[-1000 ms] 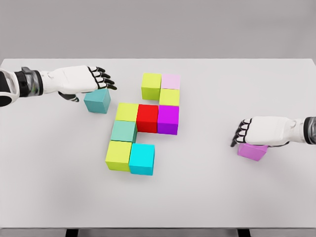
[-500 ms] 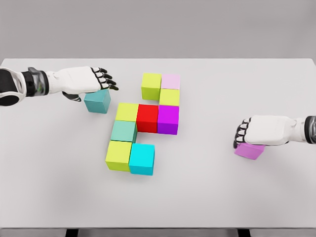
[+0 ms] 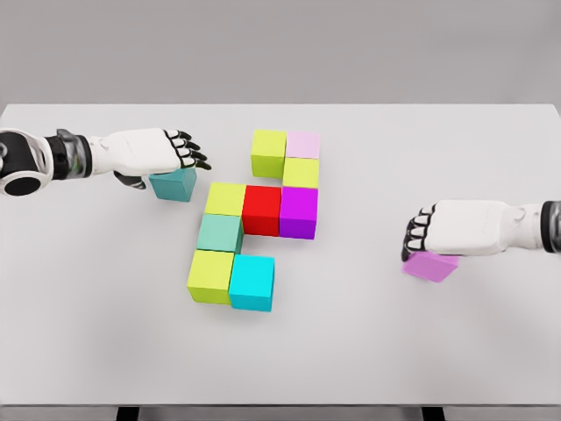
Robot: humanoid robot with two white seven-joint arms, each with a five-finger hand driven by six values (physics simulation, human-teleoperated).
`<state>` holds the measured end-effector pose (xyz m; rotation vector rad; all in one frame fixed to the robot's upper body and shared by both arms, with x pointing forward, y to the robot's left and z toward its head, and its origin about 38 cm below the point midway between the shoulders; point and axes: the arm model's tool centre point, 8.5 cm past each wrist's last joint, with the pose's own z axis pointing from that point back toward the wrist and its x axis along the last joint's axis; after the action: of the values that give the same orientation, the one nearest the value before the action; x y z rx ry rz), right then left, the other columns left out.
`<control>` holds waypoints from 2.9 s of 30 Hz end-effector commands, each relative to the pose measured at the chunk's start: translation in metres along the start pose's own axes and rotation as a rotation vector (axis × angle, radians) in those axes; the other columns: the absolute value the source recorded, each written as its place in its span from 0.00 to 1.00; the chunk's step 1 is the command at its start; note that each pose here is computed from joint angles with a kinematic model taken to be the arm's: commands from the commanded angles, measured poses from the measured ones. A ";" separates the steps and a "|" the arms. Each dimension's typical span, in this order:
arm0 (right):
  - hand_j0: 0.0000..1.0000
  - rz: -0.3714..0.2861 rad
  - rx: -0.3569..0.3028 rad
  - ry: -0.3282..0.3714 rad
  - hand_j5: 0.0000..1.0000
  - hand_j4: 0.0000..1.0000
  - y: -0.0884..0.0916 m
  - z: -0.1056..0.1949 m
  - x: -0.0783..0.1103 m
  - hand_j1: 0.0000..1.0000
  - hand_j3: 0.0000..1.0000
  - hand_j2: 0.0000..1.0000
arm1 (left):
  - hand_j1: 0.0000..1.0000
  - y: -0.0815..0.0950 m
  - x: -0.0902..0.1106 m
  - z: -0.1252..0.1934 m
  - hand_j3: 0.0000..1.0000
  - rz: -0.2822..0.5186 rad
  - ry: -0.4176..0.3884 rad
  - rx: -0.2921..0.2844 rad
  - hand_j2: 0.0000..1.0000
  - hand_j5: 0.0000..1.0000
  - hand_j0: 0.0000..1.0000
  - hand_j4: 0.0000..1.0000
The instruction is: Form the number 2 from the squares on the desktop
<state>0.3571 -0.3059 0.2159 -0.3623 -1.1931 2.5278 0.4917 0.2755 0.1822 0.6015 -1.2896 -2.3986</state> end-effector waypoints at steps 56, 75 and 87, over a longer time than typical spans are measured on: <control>0.99 0.002 -0.106 -0.266 0.99 0.99 -0.049 -0.101 0.050 0.99 0.99 0.99 | 0.69 0.029 -0.039 -0.040 0.69 -0.003 0.115 -0.011 0.69 0.69 0.69 0.69; 0.99 -0.130 0.002 -0.104 0.99 0.99 -0.005 -0.014 0.010 0.99 0.99 0.99 | 0.71 0.069 -0.033 -0.071 0.71 -0.024 0.092 0.038 0.71 0.71 0.71 0.71; 0.99 -0.073 0.068 -0.141 0.99 0.99 0.009 -0.038 0.025 0.99 0.99 0.99 | 0.72 0.073 -0.028 -0.077 0.72 -0.028 0.078 0.045 0.72 0.72 0.72 0.72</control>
<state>0.3475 -0.2777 0.1856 -0.1324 -1.1441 2.5529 0.5627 0.2000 0.2105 0.7268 -1.3036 -2.3548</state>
